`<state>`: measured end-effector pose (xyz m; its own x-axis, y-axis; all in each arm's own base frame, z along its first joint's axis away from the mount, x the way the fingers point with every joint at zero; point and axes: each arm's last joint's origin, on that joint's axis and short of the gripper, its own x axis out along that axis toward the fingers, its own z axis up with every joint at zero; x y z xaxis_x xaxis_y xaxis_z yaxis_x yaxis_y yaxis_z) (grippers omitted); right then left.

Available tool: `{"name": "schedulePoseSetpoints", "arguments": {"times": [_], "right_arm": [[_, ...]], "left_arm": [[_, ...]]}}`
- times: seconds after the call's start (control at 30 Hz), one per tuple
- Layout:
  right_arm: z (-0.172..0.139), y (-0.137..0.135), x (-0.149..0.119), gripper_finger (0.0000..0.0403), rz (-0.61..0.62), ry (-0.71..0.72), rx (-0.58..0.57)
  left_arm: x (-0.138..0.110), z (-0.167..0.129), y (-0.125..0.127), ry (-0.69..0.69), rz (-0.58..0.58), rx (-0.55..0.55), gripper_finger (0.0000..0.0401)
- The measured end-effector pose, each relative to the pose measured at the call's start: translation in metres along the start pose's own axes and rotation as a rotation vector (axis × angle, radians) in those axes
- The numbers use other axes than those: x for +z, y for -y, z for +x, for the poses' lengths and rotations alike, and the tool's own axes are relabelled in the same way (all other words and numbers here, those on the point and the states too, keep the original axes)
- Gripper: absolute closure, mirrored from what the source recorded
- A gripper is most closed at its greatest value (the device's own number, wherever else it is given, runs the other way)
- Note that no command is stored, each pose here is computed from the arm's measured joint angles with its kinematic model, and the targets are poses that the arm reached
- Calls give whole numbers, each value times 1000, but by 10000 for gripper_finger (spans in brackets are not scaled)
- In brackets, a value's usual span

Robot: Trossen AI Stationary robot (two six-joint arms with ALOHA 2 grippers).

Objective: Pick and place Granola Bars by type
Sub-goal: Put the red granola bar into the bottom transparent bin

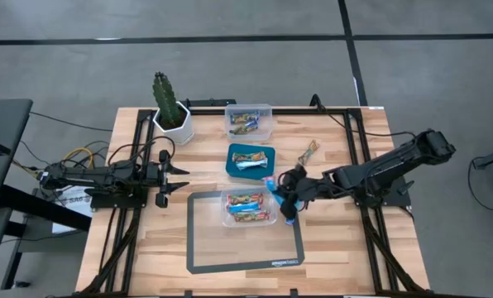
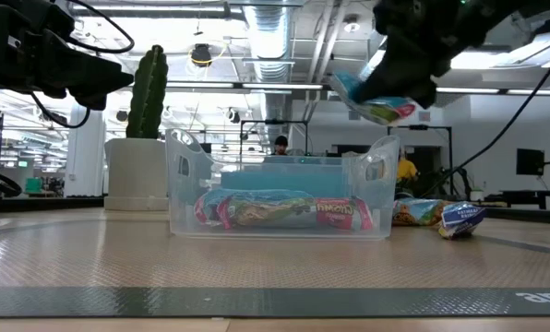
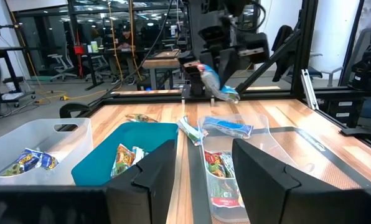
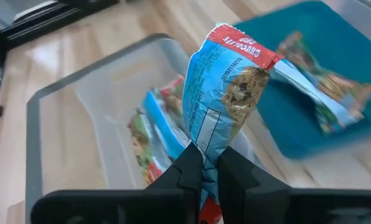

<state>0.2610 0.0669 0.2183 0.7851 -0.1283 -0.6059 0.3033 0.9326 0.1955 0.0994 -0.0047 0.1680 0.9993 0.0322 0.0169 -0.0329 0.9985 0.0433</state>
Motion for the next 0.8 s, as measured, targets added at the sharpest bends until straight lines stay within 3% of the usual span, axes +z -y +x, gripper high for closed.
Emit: {"name": "schedulePoseSetpoints", "arguments": {"times": [0.33,0.8], "right_arm": [[24,-31,34,376,-245,49,37],[57,-64,60,376,-528,-288,41]], "left_arm": [[0,0,0,0,0,0,248],[0,0,0,0,0,0,248]]}}
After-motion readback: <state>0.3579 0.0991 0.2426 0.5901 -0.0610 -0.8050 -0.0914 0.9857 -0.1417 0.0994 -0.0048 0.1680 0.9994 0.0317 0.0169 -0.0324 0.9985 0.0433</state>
